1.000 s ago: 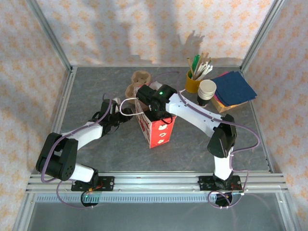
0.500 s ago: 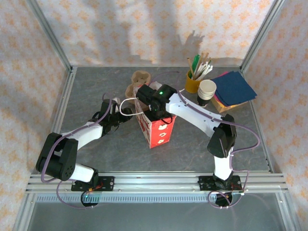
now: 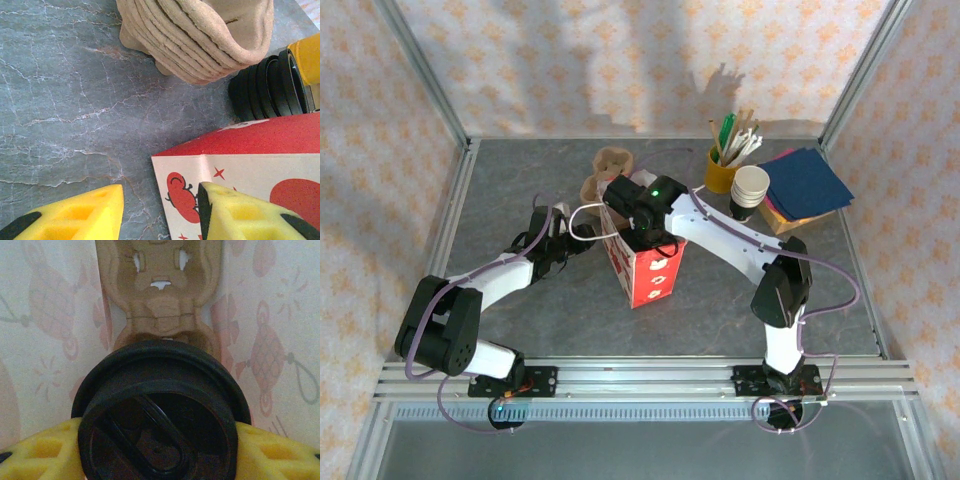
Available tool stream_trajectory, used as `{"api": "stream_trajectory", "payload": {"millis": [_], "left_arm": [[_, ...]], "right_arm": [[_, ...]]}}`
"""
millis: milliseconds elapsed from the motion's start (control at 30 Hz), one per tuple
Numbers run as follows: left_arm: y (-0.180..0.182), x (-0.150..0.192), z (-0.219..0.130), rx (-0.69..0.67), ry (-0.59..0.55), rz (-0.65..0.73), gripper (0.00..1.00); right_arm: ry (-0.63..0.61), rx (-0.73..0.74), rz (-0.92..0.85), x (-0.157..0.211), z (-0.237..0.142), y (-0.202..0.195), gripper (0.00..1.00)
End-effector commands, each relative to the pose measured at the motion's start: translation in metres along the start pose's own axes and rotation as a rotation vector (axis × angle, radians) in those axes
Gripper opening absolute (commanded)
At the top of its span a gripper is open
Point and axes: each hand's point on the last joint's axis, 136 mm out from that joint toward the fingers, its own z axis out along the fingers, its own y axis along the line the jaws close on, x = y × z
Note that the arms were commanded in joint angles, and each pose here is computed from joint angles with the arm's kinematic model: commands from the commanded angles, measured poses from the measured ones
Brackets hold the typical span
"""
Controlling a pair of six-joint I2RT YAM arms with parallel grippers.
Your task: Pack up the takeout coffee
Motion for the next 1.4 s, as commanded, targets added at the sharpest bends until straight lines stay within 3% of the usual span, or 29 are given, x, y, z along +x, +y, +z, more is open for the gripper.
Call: {"api": "stream_trajectory", "payload": {"millis": [0, 733, 1367], "left_arm": [[-0.009, -0.007, -0.007, 0.018, -0.038, 0.041, 0.45], [-0.007, -0.005, -0.007, 0.016, -0.039, 0.039, 0.45], [-0.005, -0.003, -0.007, 0.013, -0.037, 0.039, 0.45]], "right_arm": [[0.005, 0.015, -0.007, 0.001, 0.003, -0.005, 0.41], [-0.062, 0.023, -0.004, -0.02, -0.018, -0.003, 0.4], [-0.032, 0.036, -0.014, -0.021, -0.003, -0.006, 0.4]]}}
